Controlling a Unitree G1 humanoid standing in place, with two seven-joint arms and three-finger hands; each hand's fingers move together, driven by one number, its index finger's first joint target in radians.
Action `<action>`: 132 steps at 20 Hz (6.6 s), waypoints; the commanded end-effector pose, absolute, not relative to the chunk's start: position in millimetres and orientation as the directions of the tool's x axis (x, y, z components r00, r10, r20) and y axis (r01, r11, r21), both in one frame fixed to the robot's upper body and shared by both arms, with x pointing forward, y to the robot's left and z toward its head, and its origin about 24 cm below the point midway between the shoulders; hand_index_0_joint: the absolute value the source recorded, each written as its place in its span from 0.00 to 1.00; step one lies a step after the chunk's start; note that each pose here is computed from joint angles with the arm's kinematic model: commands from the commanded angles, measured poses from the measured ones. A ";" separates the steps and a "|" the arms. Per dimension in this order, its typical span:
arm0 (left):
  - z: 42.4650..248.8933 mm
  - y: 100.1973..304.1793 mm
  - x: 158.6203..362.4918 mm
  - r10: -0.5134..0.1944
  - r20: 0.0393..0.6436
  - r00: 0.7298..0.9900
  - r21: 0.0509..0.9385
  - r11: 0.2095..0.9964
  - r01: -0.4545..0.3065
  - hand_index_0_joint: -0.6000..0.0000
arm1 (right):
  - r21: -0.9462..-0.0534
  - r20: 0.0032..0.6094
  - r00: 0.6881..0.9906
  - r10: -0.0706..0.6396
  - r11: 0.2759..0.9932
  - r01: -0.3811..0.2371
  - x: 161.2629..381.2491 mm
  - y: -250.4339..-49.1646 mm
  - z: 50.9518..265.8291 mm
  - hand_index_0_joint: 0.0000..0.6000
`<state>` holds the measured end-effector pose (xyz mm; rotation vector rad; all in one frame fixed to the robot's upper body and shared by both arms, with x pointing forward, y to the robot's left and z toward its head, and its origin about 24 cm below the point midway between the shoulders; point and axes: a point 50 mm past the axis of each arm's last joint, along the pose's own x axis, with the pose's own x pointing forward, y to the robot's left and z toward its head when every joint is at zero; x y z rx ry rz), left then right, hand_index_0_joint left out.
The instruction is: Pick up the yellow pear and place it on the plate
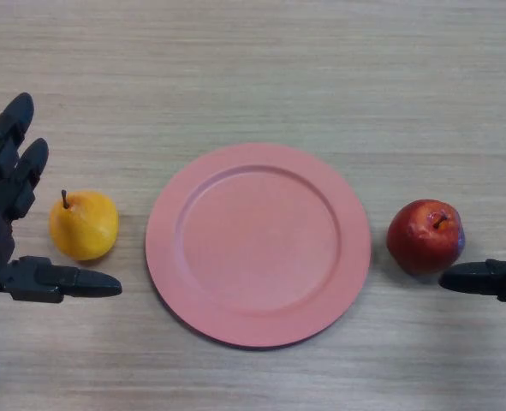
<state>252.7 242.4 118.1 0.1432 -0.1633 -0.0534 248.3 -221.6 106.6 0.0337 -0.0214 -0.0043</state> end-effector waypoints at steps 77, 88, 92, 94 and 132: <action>87.8 135.7 324.4 -0.275 0.122 0.954 0.269 0.934 0.235 0.00 | -0.130 0.288 0.951 -0.113 0.979 0.155 235.4 -254.2 147.2 0.00; 103.1 163.2 312.7 -0.163 0.195 0.967 0.326 0.941 0.093 1.00 | -0.149 0.291 0.951 -0.109 0.976 0.158 236.0 -249.3 150.2 0.00; 119.8 188.1 302.3 -0.097 0.217 0.971 0.318 0.948 0.024 1.00 | -0.141 0.286 0.953 -0.098 0.980 0.143 239.9 -245.2 148.3 0.00; 131.0 202.8 294.3 -0.110 0.225 0.968 0.319 0.947 0.033 1.00 | -0.146 0.298 0.950 -0.097 0.979 0.145 241.6 -244.8 148.3 0.00; 140.5 257.3 244.3 0.006 0.234 0.972 0.190 0.980 -0.052 1.00 | -0.093 0.277 0.961 -0.018 0.995 0.045 247.5 -233.3 152.5 0.00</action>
